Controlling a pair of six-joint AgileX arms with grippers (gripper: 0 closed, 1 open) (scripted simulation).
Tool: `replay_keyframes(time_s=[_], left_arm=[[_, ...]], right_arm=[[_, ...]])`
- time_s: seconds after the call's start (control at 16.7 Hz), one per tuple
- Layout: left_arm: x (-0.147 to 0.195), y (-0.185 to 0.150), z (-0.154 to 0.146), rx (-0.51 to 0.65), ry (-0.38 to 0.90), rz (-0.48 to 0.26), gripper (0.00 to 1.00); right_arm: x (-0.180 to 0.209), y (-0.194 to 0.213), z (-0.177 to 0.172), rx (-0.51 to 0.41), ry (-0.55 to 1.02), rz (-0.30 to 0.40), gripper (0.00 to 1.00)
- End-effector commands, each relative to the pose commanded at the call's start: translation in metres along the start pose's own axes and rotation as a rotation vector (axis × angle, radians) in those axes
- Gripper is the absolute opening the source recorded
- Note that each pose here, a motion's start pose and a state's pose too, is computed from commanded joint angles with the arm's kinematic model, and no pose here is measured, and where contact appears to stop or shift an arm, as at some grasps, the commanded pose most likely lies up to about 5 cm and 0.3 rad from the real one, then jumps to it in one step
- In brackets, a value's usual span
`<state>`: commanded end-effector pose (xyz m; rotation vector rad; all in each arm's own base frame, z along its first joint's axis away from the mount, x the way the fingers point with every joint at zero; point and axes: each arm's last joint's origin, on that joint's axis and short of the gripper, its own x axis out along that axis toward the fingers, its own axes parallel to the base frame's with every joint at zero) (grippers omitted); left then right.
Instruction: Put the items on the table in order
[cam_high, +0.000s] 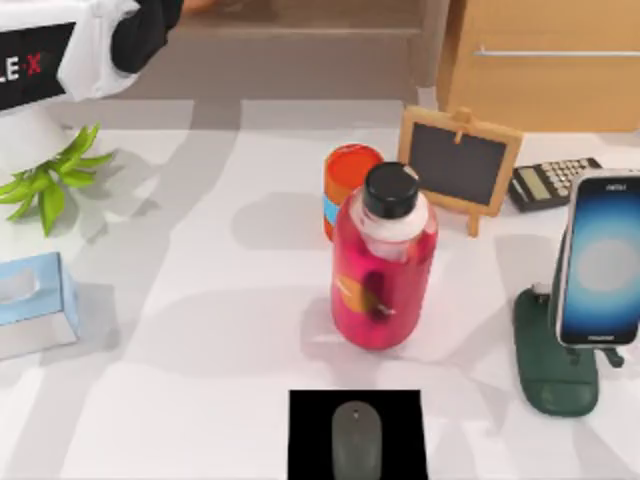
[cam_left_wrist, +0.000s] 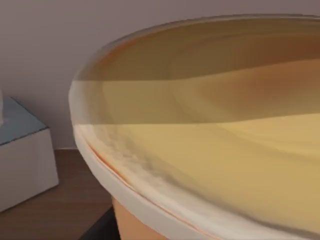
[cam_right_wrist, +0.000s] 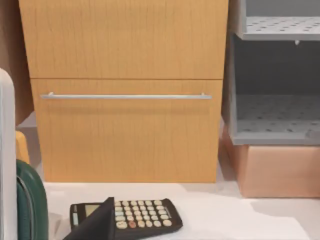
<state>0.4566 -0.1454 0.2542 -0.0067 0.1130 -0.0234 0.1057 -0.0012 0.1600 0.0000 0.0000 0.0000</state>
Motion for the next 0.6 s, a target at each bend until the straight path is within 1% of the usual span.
replay_keyframes(time_s=[0.24,0.3,0.6], left_arm=[[0.0,0.0,0.0,0.0,0.0,0.0,0.98],[0.0,0.0,0.0,0.0,0.0,0.0,1.0],[0.0,0.0,0.0,0.0,0.0,0.0,1.0]], right_arm=[[0.0,0.0,0.0,0.0,0.0,0.0,1.0],[0.0,0.0,0.0,0.0,0.0,0.0,1.0],[0.0,0.0,0.0,0.0,0.0,0.0,1.0]])
